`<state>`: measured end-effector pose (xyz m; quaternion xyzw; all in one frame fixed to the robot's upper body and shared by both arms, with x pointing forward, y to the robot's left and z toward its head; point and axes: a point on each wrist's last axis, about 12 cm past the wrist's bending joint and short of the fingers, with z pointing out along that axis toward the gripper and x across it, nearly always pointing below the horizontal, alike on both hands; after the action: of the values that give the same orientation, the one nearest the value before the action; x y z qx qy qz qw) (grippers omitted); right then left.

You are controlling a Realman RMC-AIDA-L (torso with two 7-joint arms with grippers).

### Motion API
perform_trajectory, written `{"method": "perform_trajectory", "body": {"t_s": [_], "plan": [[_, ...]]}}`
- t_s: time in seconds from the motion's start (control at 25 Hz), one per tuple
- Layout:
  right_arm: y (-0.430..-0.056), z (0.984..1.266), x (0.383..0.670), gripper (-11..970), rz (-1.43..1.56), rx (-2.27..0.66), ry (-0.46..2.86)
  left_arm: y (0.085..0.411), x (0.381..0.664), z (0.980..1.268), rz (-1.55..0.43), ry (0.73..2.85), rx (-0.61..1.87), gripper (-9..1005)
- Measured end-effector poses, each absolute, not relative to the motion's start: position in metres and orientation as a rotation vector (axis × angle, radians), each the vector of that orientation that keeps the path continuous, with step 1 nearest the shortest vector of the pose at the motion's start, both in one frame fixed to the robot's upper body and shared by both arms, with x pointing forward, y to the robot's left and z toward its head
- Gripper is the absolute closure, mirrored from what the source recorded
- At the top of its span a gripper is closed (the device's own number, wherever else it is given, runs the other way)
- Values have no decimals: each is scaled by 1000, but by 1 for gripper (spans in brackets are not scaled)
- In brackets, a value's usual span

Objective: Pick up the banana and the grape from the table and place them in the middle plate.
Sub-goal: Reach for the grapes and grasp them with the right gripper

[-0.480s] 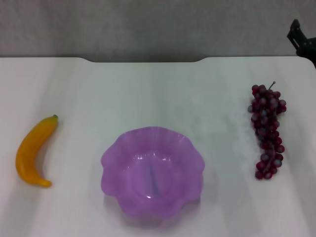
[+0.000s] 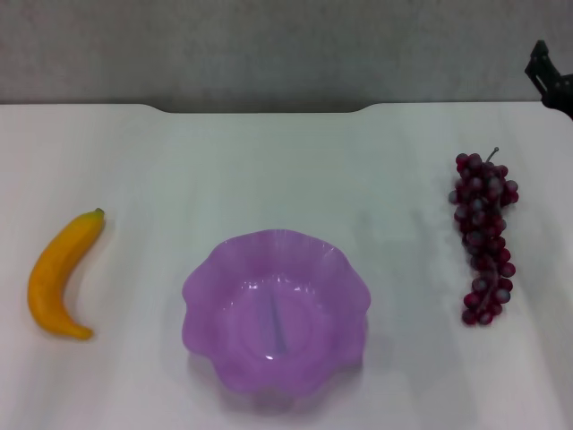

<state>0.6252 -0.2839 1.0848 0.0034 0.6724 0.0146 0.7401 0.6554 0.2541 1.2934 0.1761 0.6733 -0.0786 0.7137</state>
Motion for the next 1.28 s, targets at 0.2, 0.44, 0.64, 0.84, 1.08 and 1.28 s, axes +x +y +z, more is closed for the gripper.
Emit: {"method": "perform_trajectory", "body": {"t_s": [0.2, 0.44, 0.64, 0.84, 1.08, 1.28], "plan": [[-283, 1086, 626, 77, 35, 4, 1473, 258, 649, 1317, -153, 1624, 284, 190], [-282, 1086, 627, 78, 36, 5, 1471, 264, 636, 1324, -27, 1614, 102, 191], [-281, 1087, 627, 78, 39, 4, 1468, 256, 636, 1301, 40, 1539, 90, 194], [-282, 1087, 627, 77, 38, 6, 1469, 248, 631, 1267, -37, 1463, 146, 193], [-282, 1087, 627, 76, 37, 8, 1469, 249, 621, 1238, -101, 1469, 152, 193], [-281, 1087, 627, 76, 40, 6, 1468, 258, 627, 1210, -90, 1559, 122, 192]]}}
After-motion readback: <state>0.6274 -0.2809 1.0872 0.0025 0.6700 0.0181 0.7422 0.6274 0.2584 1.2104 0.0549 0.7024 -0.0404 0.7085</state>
